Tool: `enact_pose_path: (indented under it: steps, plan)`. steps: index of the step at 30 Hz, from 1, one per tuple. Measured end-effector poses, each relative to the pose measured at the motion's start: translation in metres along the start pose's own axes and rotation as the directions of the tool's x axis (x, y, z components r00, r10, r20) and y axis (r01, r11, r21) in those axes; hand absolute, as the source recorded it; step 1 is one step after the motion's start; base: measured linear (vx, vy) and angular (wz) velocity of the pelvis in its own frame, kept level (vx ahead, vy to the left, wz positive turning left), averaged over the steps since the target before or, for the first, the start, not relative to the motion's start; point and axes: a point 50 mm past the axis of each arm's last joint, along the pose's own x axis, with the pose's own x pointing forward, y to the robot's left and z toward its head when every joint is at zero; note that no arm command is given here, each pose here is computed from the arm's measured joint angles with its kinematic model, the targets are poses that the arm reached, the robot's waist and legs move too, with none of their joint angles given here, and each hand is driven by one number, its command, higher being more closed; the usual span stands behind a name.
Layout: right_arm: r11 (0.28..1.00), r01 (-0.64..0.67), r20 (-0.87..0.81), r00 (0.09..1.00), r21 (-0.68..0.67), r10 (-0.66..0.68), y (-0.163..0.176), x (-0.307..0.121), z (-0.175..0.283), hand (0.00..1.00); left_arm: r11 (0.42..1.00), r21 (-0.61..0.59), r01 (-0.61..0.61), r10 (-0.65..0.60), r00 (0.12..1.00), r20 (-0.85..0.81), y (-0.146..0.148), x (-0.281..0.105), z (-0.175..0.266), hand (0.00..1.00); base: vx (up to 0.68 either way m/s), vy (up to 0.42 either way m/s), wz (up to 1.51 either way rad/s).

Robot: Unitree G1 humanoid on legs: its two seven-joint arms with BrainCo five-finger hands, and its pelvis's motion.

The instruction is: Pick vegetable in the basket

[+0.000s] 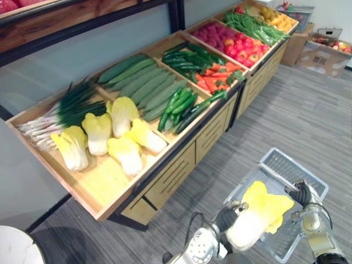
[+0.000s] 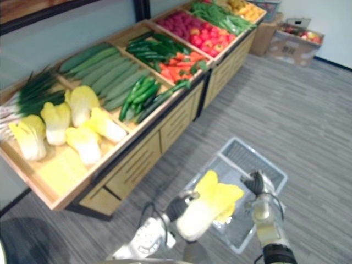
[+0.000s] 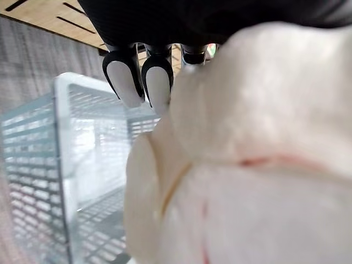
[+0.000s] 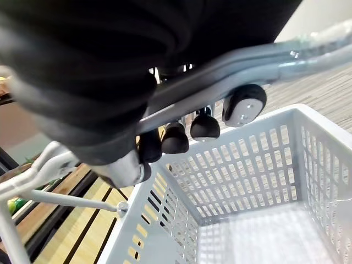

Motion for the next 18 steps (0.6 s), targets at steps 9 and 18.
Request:
enact_pose_path:
  steps: [9,18]
  plan:
    - [1.000,0.007,0.037,0.999,0.003,-0.007,-0.002,0.000,0.008,1.00,0.992,0.107,-0.069,0.074,0.997,-0.039,0.012,0.018,-0.007,1.00,0.00,0.000,-0.01]
    - [0.999,-0.037,0.095,0.995,0.008,0.036,0.007,-0.002,0.021,1.00,0.972,0.203,-0.118,0.147,0.979,-0.138,0.024,0.023,-0.026,1.00,0.02,-0.003,-0.08]
